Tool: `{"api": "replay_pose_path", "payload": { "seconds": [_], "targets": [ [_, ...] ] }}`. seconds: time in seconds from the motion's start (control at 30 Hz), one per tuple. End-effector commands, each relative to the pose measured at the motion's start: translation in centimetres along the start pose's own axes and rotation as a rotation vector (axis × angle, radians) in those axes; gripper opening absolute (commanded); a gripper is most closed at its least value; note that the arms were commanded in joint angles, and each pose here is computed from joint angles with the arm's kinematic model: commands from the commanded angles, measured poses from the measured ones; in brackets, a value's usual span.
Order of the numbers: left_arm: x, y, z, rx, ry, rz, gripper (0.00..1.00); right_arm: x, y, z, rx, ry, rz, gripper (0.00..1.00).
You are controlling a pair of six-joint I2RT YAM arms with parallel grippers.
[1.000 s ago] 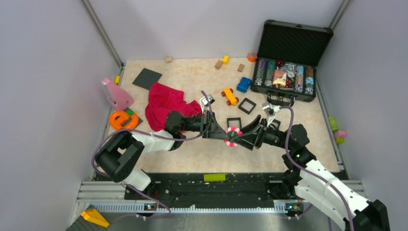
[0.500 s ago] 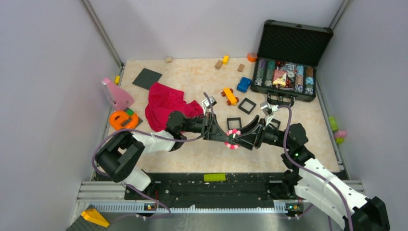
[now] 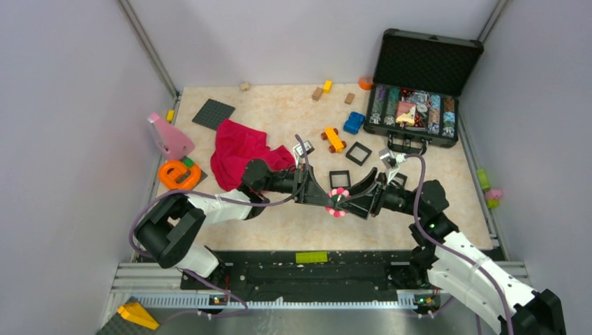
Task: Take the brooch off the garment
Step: Close the brooch.
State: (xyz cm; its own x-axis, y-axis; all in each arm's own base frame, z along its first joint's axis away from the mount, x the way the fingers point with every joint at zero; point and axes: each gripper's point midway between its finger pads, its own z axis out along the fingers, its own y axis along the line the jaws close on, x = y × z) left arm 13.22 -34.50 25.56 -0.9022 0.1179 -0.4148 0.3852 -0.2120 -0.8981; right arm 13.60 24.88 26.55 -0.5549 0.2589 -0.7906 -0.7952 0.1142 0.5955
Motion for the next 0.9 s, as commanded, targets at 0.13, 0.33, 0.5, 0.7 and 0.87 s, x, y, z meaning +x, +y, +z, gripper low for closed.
{"api": "replay_pose_path", "payload": {
  "seconds": [0.13, 0.33, 0.5, 0.7, 0.87],
  "targets": [
    [-0.9, -2.0, 0.4, 0.047, -0.017, 0.085, 0.0, -0.3, 1.5, -0.3, -0.074, 0.002, -0.084, 0.79],
    [-0.8, -2.4, 0.4, 0.072, -0.013, 0.079, 0.0, 0.7, 0.4, -0.8, -0.021, 0.036, -0.125, 0.64],
    [-0.8, -2.4, 0.3, 0.071, -0.013, 0.076, 0.0, 0.5, 0.2, -0.8, -0.009, 0.024, -0.148, 0.55],
    [-0.7, -2.3, 0.4, 0.071, -0.006, 0.077, 0.0, 0.0, 0.5, -0.2, -0.047, -0.003, -0.118, 0.51],
    [-0.6, -2.0, 0.3, 0.062, -0.007, 0.077, 0.0, -0.4, 0.7, 0.0, -0.066, -0.019, -0.095, 0.51]
  ]
}}
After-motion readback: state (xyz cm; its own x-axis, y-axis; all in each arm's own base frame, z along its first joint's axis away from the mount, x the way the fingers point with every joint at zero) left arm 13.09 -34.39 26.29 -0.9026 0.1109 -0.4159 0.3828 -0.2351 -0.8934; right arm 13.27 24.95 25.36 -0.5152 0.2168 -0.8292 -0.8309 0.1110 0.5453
